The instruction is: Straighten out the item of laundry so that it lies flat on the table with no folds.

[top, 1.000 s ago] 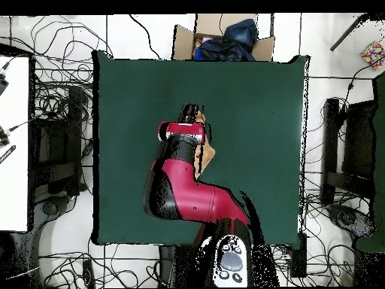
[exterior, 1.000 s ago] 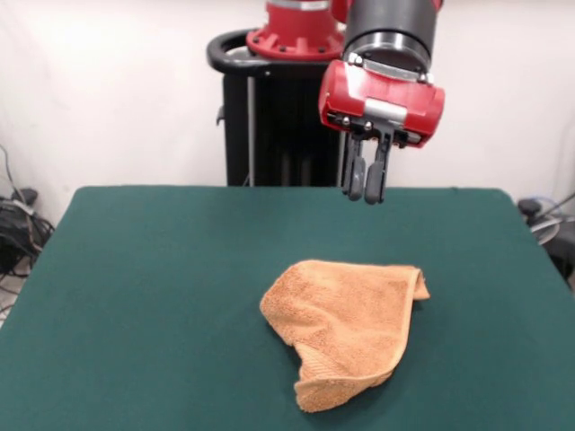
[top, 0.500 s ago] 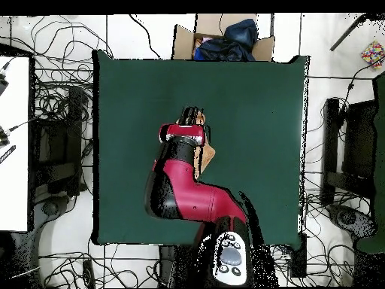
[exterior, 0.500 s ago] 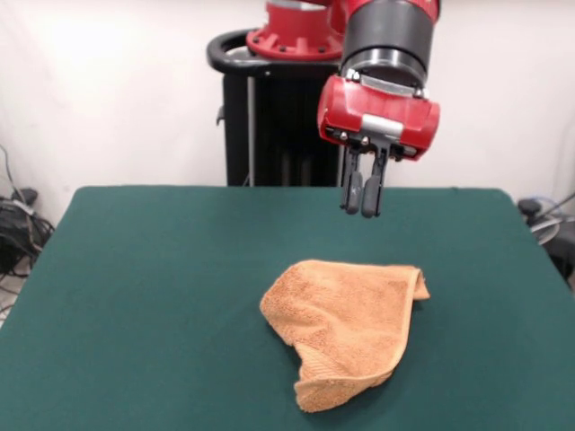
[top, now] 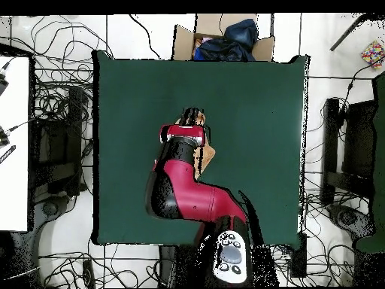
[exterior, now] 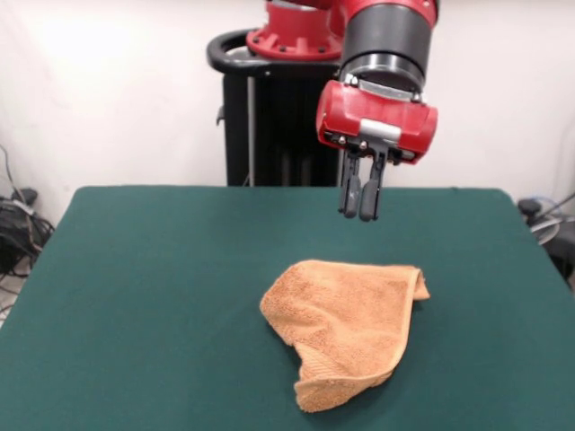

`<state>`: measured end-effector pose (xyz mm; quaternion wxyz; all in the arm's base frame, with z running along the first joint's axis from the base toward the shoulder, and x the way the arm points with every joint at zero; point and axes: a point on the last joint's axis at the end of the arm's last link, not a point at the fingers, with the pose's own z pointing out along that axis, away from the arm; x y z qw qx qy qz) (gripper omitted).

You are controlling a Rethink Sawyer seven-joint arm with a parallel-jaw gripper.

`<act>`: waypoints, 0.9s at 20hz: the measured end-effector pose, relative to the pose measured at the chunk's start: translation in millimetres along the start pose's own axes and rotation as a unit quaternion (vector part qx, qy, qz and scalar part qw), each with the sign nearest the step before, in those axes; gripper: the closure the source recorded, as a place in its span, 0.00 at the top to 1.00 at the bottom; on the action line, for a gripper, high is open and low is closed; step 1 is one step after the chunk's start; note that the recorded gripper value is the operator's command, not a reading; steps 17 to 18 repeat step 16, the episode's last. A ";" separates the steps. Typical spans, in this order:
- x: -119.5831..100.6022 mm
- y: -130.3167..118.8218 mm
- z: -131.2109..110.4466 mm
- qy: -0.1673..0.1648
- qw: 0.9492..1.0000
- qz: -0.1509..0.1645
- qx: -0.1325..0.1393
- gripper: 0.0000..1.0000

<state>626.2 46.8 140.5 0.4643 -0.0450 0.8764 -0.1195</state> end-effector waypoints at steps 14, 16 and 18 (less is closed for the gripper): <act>-3.4 11.1 -5.1 -0.013 1.000 -0.011 -0.004 0.00; -2.5 13.0 -5.6 -0.013 1.000 -0.012 -0.005 0.00; -2.5 13.0 -5.6 -0.013 1.000 -0.012 -0.005 0.00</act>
